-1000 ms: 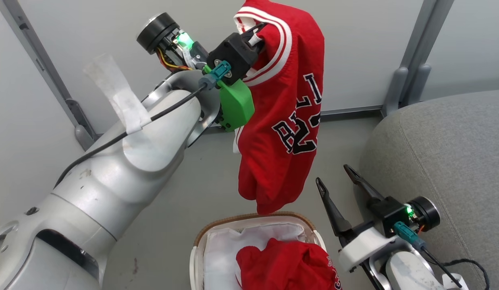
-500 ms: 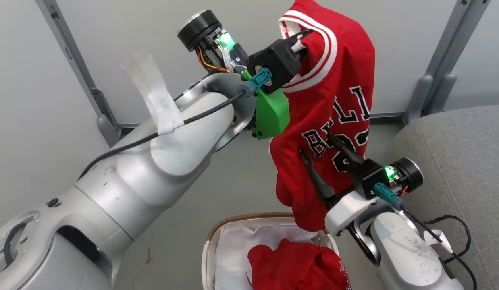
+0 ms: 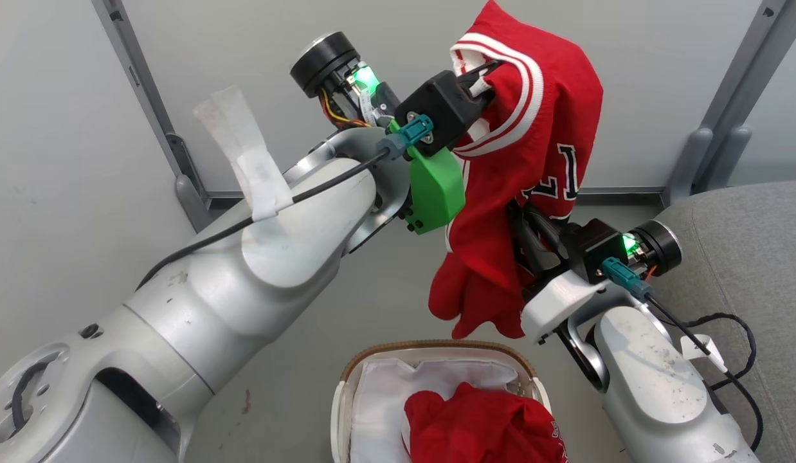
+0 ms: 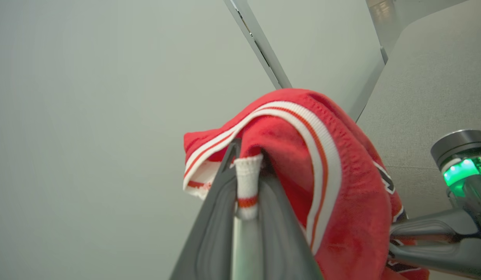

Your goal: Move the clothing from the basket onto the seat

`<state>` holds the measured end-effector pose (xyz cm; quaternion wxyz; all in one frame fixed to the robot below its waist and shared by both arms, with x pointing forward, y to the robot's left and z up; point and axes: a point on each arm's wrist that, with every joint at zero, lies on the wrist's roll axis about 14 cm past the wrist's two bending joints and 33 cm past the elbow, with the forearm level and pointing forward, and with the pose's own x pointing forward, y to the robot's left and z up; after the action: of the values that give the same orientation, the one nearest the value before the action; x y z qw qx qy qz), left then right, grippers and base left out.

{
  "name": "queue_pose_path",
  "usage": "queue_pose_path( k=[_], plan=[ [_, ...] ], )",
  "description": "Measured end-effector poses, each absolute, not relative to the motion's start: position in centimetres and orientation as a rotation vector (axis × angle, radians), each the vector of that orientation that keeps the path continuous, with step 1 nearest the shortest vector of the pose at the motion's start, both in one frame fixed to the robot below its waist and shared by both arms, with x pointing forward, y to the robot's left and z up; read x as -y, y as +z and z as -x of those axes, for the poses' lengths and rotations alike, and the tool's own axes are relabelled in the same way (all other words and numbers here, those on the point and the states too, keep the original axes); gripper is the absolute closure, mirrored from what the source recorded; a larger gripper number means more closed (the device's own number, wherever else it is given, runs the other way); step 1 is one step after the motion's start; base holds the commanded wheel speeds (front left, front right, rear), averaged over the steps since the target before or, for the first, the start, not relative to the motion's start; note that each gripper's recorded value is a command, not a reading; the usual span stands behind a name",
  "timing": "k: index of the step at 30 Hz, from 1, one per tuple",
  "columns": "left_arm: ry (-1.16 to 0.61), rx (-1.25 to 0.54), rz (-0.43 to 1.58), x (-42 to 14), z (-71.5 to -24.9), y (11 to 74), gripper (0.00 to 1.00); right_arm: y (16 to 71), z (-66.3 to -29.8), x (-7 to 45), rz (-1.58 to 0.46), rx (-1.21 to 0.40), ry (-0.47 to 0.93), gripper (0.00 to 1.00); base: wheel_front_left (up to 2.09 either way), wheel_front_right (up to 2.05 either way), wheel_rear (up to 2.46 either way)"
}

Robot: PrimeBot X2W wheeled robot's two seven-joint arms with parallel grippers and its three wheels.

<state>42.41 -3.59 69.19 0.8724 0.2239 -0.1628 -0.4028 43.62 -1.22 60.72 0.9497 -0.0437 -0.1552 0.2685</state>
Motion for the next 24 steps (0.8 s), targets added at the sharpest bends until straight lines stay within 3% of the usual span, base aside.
queue_pose_path(
  k=[9, 11, 13, 14, 24],
  plan=[
    [-0.765, 0.275, -0.353, 1.1, -43.5, 66.5, 1.0, 60.6, -43.6, 2.6, 0.076, 0.313, 0.507, 1.0, 0.0, 0.0, 0.0],
    [-0.749, 0.256, -0.304, 0.6, -43.6, 65.5, 0.78, 60.9, -43.8, 3.2, 0.071, 0.32, 0.489, 1.0, 0.0, 0.0, 0.0],
    [-0.722, 0.241, -0.261, 0.0, -43.8, 64.5, 0.34, 61.0, -43.9, 3.7, 0.067, 0.323, 0.472, 1.0, 0.0, 0.0, 0.0],
    [-0.704, 0.234, -0.238, -0.4, -43.8, 63.9, 0.0, 61.0, -44.0, 4.1, 0.063, 0.323, 0.461, 1.0, 0.0, 0.0, 0.0],
    [-0.639, 0.105, 0.006, -1.5, -41.7, 57.4, 0.0, 61.5, -44.6, 6.4, 0.074, 0.343, 0.39, 1.0, 0.0, 0.0, 0.0]
  ],
)
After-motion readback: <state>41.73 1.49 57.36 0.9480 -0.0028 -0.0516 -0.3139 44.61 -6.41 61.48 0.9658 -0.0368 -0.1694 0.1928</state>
